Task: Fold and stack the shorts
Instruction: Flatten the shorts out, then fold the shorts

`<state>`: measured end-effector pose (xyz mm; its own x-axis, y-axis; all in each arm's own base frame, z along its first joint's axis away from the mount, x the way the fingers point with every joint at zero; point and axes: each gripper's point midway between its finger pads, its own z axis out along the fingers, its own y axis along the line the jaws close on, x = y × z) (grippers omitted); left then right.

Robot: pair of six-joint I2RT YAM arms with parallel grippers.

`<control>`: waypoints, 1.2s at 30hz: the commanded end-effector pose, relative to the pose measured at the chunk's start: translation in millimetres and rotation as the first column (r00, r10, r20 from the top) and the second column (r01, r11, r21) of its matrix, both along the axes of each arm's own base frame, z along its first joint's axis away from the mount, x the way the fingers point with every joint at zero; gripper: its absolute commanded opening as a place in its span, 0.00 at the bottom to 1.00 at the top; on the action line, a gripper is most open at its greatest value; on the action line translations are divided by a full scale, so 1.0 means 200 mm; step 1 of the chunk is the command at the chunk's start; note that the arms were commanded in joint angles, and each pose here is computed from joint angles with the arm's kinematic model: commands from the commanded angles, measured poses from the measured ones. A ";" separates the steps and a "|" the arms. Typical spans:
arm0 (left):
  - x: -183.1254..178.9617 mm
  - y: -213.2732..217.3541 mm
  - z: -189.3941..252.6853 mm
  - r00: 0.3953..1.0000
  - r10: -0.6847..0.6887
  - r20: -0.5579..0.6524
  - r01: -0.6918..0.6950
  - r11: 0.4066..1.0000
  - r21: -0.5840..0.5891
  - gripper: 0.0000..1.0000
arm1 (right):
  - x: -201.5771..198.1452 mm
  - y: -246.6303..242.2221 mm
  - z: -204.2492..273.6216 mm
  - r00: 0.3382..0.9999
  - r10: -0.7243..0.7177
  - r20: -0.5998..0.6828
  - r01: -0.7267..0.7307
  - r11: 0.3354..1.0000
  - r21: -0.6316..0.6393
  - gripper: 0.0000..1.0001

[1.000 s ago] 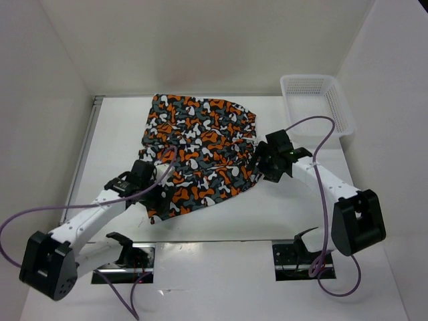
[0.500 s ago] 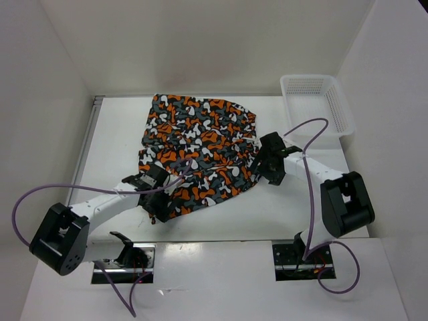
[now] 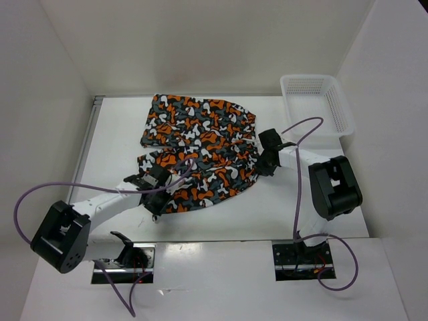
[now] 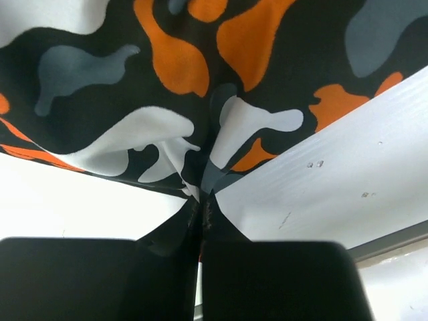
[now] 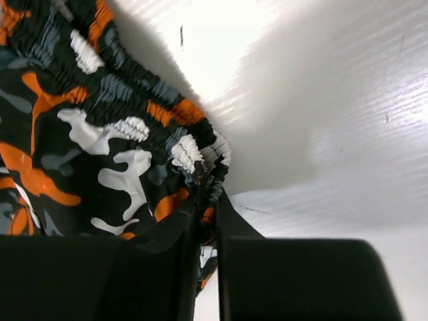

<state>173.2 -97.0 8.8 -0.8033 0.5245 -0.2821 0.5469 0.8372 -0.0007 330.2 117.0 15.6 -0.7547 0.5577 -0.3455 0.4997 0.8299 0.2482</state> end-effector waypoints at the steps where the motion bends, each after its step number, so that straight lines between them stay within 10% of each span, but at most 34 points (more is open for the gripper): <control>1: -0.05 0.04 -0.05 0.998 0.001 -0.064 0.003 0.999 0.051 0.00 | 0.07 -0.02 0.00 0.999 -0.020 0.029 0.020 1.000 0.013 0.10; 15: -0.16 0.12 0.73 0.992 0.041 0.122 -0.032 0.997 -0.076 0.00 | -0.38 -0.04 0.74 0.983 0.175 0.057 -0.179 0.981 0.076 0.00; 28: 1.41 0.11 1.21 0.847 0.350 0.400 -0.222 0.917 -0.331 0.00 | -0.01 -0.06 0.90 0.962 0.226 0.155 -0.233 0.972 0.028 0.00; 36: 2.01 -0.08 1.22 0.808 0.321 0.495 -0.136 0.918 -0.373 0.00 | 0.31 -0.15 0.83 0.974 0.049 0.222 -0.097 0.973 0.209 0.00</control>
